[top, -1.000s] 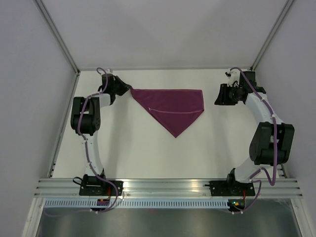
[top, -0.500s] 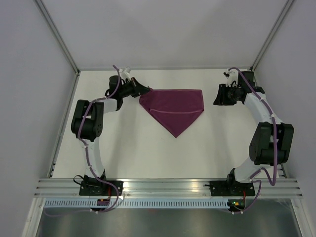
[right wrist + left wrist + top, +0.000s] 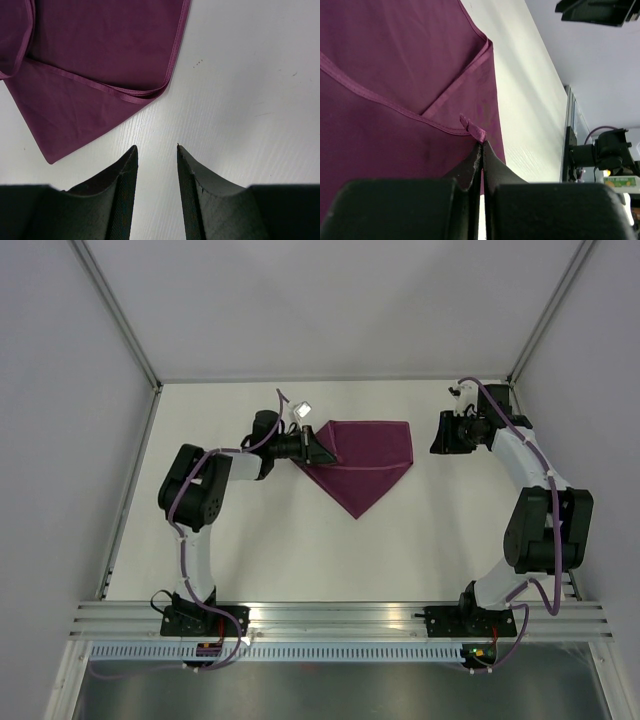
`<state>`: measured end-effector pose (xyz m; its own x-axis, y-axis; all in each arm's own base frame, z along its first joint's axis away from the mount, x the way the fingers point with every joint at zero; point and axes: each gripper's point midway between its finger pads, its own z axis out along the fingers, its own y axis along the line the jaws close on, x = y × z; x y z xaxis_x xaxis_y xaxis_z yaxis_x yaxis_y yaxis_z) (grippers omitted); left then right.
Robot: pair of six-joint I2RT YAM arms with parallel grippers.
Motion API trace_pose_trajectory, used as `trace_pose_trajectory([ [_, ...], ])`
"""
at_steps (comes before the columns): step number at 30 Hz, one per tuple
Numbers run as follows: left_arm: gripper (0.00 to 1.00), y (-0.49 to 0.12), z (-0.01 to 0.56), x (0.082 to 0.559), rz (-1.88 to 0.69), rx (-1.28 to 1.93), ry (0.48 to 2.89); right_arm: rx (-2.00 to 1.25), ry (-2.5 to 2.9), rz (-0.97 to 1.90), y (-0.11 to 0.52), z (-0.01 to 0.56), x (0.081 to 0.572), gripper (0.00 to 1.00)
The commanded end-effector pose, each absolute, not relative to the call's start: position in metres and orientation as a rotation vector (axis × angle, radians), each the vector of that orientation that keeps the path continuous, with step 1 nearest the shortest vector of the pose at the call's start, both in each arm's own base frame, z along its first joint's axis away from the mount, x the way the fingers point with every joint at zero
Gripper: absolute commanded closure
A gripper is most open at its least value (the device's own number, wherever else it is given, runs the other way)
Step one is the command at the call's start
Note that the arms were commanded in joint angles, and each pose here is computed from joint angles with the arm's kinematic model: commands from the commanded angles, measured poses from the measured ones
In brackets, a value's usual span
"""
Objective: Fold the napkin, place the utensils inside, and roll it up
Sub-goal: Fold the napkin
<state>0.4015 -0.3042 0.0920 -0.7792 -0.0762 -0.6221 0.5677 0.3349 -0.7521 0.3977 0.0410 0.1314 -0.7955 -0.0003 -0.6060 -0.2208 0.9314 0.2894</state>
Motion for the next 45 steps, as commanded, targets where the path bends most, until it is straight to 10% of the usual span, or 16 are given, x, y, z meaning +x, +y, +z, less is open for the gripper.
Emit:
trace_pose_trajectory([
  [1, 0.98, -0.317, 0.104, 0.386, -1.470, 0.627, 1.938, -0.166, 2.441, 0.438, 0.040, 0.133, 0.405, 0.57],
  [45, 0.89, -0.352, 0.056, 0.320, -1.292, 0.908, 2.132, -0.197, 2.449, 0.433, 0.049, 0.131, 0.402, 0.57],
])
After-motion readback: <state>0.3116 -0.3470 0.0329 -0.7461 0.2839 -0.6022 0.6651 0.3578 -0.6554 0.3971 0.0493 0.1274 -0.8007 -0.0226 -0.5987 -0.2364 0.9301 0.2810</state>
